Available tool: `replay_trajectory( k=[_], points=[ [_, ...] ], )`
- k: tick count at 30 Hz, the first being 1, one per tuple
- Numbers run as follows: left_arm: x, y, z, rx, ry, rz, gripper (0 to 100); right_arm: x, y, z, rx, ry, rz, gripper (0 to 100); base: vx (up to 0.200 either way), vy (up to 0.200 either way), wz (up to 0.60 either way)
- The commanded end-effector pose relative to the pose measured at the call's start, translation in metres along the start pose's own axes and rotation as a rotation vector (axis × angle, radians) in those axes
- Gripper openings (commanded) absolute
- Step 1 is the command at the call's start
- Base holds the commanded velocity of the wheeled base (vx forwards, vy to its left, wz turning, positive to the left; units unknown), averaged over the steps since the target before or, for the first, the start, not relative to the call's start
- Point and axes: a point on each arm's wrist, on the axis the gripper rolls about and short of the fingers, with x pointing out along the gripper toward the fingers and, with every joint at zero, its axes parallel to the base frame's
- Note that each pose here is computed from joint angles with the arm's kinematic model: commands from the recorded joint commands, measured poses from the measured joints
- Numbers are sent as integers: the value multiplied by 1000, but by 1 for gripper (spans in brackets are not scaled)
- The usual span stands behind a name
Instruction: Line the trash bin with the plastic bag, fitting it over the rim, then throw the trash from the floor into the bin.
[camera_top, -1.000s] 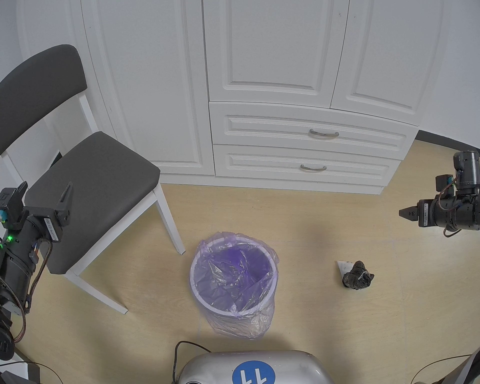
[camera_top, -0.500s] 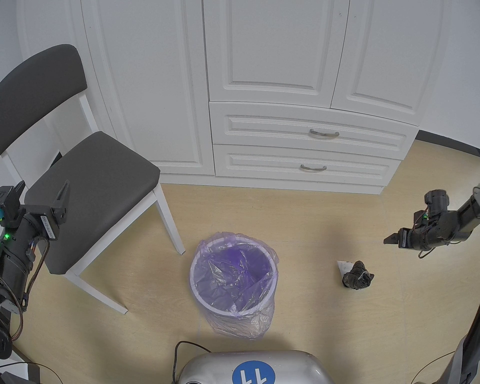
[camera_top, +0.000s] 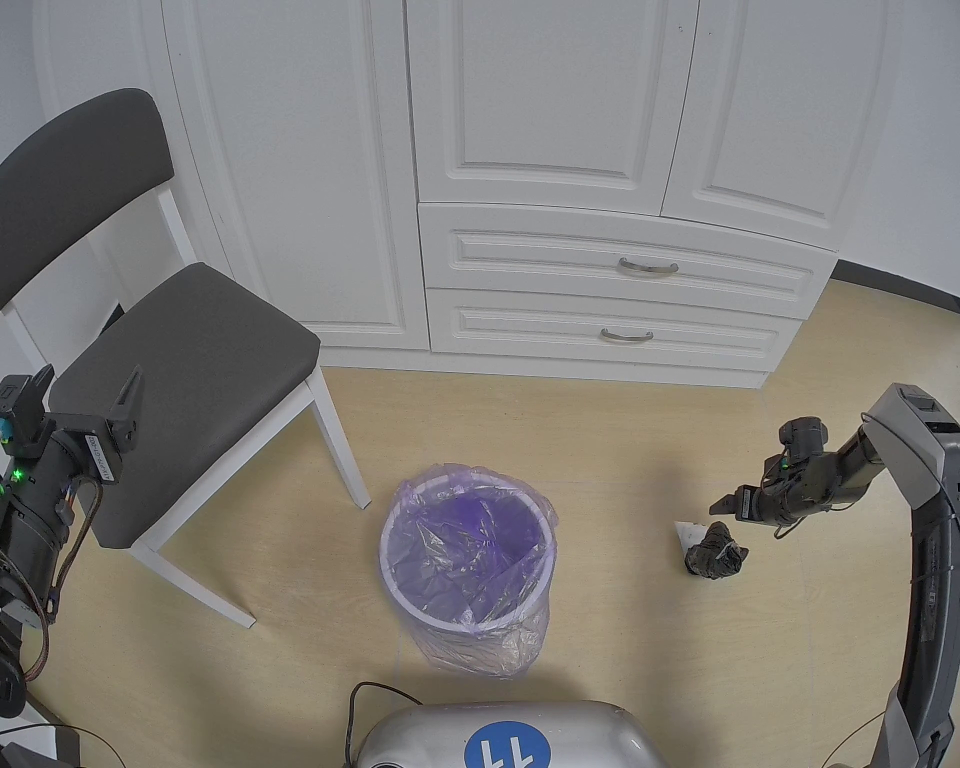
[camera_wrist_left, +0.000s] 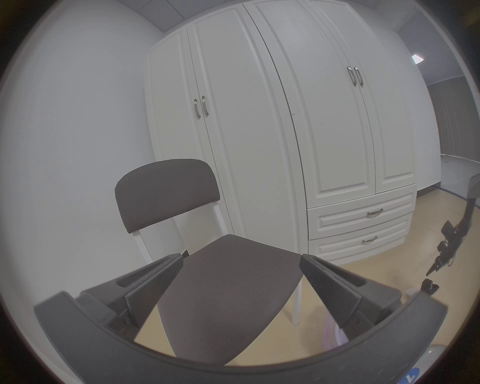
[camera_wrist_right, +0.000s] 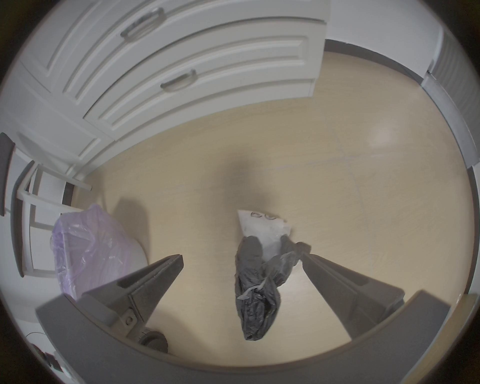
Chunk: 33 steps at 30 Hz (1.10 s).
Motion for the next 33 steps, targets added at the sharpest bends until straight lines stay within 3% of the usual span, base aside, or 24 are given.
replay_trajectory(
  k=[1, 2, 5, 8, 20, 26, 33],
  points=[
    [3, -3, -6, 14, 27, -8, 100, 33, 21, 0, -23, 135, 23, 100, 0, 0, 0],
    [3, -3, -7, 24, 29, -7, 100, 38, 20, 3, -15, 199, 14, 100, 0, 0, 0],
    [2, -3, -8, 35, 30, -6, 100, 58, 16, 3, -19, 248, -21, 100, 0, 0, 0],
    [2, -3, -9, 40, 35, -9, 100, 66, 11, 9, -16, 239, -92, 100, 0, 0, 0],
    [6, -6, -11, 38, 48, -14, 100, 82, 10, -8, 9, 307, -100, 100, 0, 0, 0],
    [6, -6, -13, 41, 51, -16, 100, 106, 12, -24, -52, 258, -186, 100, 0, 0, 0],
    [6, -6, -13, 39, 51, -16, 100, 106, 7, -26, -56, 276, -194, 100, 0, 0, 0]
  ],
)
